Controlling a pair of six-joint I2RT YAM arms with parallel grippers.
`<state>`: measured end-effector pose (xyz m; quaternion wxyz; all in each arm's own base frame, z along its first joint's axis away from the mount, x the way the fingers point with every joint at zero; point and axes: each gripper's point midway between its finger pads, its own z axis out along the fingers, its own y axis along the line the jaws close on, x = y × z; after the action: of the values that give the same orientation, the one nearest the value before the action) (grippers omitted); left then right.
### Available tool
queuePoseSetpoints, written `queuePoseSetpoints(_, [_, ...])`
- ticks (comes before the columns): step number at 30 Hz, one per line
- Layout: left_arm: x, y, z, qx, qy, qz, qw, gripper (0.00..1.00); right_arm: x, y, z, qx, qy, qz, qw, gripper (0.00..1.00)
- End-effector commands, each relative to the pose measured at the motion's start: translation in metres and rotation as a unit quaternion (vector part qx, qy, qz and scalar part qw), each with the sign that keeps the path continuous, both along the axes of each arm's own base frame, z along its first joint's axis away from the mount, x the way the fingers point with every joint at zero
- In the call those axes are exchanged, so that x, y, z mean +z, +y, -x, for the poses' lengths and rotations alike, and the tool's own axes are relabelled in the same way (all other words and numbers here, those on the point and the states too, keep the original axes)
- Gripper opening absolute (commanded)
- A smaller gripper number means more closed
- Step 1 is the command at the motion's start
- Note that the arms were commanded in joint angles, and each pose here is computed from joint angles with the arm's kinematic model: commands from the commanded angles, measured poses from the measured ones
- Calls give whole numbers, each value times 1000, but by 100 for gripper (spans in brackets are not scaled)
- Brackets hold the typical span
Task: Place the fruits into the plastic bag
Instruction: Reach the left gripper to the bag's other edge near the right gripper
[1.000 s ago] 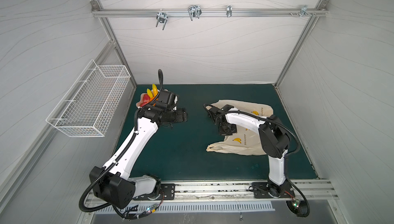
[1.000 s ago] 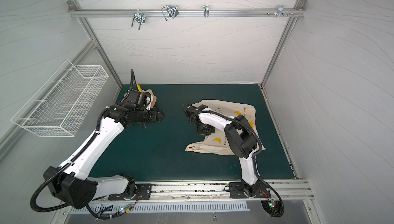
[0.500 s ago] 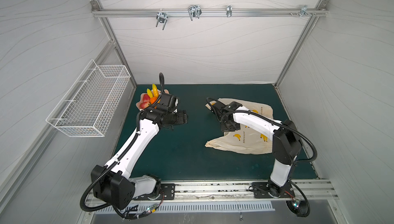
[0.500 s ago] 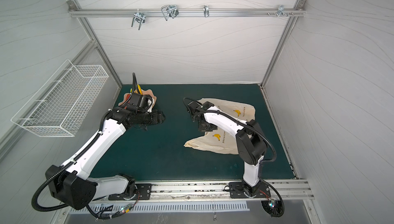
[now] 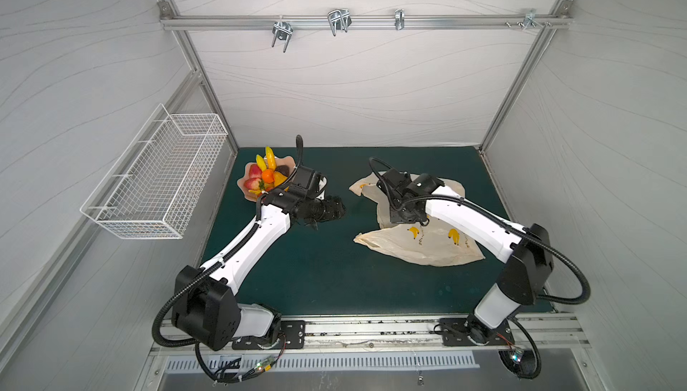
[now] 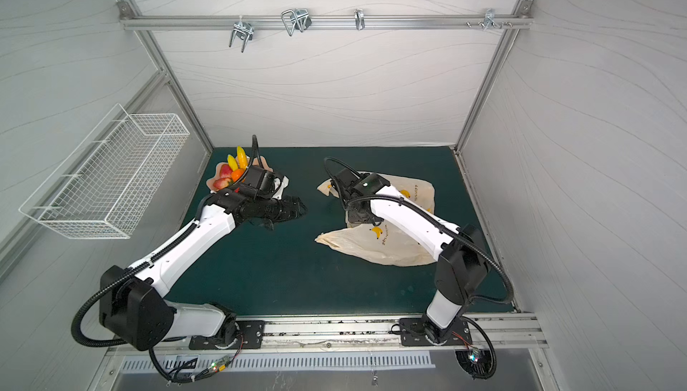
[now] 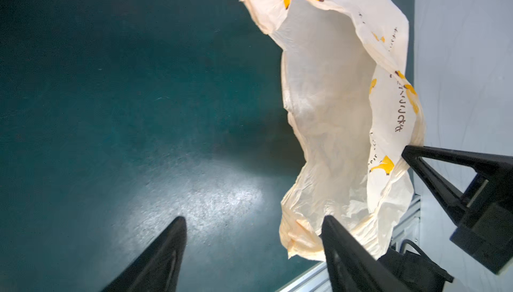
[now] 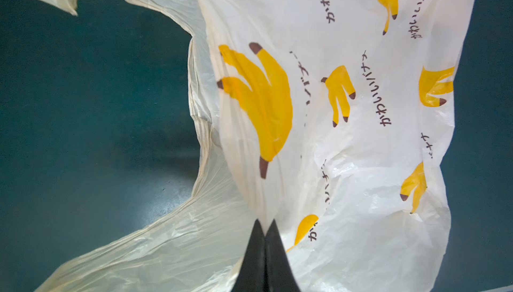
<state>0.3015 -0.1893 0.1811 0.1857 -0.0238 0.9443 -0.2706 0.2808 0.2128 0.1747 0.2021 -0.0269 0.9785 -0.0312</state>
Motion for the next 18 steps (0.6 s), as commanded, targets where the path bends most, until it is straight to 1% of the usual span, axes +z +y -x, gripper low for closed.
queuePoseSetpoints(1, [11, -23, -8, -16, -9, 50, 999, 78, 21, 2, 4, 17, -16, -20, 1000, 0])
queuePoseSetpoints(6, [7, -30, -13, -24, -5, 53, 998, 78, 27, 1, 9, 23, -23, -41, 999, 0])
queuePoseSetpoints(11, [5, -38, -19, -28, 12, 62, 998, 79, 29, 0, 14, 24, -27, -56, 998, 0])
queuePoseSetpoints(13, [11, -43, -22, -27, 12, 77, 997, 80, 28, 0, 15, 25, -25, -56, 998, 0])
queuePoseSetpoints(18, [29, -64, -27, -38, 18, 137, 990, 81, 26, -1, 17, 22, -20, -57, 998, 0])
